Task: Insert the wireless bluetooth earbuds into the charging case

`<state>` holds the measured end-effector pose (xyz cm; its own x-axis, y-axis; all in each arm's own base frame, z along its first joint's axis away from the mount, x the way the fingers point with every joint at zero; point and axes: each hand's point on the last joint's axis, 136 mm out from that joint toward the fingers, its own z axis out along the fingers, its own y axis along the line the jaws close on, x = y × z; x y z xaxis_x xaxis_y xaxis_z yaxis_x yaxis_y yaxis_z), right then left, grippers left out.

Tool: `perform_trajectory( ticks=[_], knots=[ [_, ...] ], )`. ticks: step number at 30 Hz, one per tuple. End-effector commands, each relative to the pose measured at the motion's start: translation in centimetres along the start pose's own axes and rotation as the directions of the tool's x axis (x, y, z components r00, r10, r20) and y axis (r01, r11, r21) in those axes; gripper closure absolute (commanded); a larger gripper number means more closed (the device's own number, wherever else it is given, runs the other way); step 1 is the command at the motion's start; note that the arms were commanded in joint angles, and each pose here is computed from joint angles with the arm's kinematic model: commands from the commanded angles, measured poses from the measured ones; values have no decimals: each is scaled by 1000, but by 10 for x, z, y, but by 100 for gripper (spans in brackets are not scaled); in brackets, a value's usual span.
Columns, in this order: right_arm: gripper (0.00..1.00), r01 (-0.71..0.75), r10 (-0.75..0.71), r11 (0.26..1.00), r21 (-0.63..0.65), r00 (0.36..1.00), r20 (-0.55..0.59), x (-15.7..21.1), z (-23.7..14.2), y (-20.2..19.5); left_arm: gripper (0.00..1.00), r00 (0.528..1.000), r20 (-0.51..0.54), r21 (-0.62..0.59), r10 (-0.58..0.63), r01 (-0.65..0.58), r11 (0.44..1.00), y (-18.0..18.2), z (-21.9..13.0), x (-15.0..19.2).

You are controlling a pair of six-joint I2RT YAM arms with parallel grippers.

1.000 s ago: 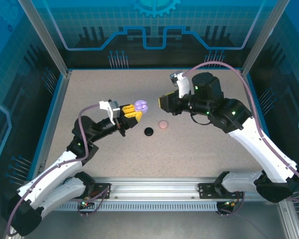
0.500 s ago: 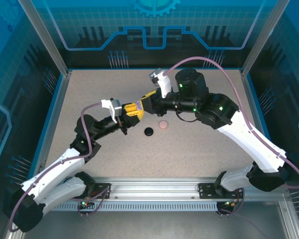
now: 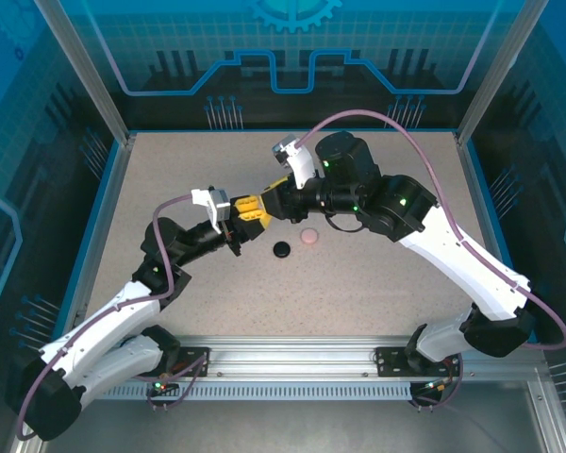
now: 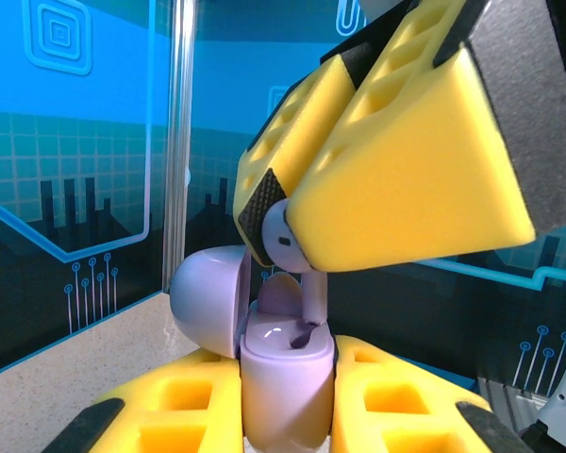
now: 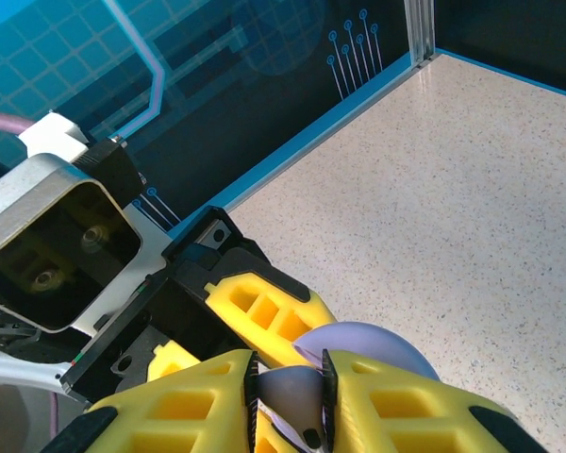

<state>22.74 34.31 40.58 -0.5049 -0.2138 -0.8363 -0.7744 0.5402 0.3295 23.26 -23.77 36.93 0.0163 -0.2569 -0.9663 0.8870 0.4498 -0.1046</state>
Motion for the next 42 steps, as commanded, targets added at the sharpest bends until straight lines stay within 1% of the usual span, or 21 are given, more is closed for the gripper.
perform_trajectory(
  ticks=[1,9,17,21,34,42],
  knots=[
    [74,12,-12,1000,7,1000,-2,0,-5,5,100,999,42,24,33,-34,999,-8,-4,-9],
    [74,10,-9,1000,16,1000,-20,6,-2,3,100,999,39,17,34,-35,999,-6,-3,-7],
    [74,14,-14,1000,-9,998,54,-9,-5,8,100,999,36,10,21,-21,1000,-5,-2,-5],
    [74,23,-23,1000,-7,997,73,-14,-2,9,100,999,40,-5,10,-10,1000,-2,-3,-4],
    [74,16,-16,1000,20,999,30,1,10,2,100,998,70,-35,-3,6,999,1,-5,-12],
    [74,19,-20,1000,26,999,44,-3,11,1,100,998,63,-32,-4,6,999,1,-5,-10]
  ],
)
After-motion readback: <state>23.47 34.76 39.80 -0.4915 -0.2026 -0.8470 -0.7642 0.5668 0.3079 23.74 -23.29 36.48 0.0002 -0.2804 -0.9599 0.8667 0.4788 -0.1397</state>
